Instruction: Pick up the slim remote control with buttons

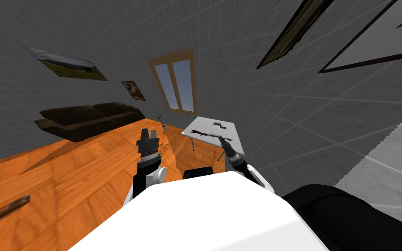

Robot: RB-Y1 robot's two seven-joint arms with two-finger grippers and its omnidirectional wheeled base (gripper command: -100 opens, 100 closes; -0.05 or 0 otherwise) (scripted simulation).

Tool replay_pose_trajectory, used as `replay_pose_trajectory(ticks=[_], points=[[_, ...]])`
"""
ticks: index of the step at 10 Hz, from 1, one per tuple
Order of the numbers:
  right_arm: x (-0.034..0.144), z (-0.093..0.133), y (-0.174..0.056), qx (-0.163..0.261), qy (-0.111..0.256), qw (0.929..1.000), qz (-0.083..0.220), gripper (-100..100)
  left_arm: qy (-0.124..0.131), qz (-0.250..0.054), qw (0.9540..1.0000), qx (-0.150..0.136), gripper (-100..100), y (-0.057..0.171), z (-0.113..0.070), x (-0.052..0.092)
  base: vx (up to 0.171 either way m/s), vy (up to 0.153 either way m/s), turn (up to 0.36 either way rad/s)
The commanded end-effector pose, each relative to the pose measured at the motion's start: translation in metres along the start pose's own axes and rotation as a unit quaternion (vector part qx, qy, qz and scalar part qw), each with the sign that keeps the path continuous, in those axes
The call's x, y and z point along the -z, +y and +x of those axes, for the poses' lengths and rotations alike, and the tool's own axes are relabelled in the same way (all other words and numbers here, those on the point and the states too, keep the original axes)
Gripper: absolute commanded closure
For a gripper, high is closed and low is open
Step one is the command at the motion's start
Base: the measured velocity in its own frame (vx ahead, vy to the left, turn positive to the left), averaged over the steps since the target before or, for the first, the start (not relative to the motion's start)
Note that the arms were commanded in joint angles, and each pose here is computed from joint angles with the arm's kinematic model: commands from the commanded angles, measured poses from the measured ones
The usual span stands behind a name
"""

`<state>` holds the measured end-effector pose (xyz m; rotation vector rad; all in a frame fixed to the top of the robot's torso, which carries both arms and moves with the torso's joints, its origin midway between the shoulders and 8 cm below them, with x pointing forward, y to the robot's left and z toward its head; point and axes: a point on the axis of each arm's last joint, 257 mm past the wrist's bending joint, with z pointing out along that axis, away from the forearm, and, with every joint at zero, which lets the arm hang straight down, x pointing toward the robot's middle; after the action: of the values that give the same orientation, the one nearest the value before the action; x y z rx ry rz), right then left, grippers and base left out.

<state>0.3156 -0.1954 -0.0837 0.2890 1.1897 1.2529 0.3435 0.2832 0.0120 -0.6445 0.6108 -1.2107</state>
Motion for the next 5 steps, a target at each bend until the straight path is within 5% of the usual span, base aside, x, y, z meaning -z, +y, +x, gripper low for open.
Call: replay_pose_trajectory(ticks=[1,5], points=[[0.0,0.0,0.0,0.0,0.0,1.0,0.0,-100,0.0,0.0,1.0,0.0,0,0.0,0.0,0.0,0.002,0.005,0.015],[0.013,0.011,-0.014,0.009,0.032,0.9993,0.018,-100,0.0,0.0,1.0,0.0,0,0.0,0.0,0.0,0.015,0.042,0.094]])
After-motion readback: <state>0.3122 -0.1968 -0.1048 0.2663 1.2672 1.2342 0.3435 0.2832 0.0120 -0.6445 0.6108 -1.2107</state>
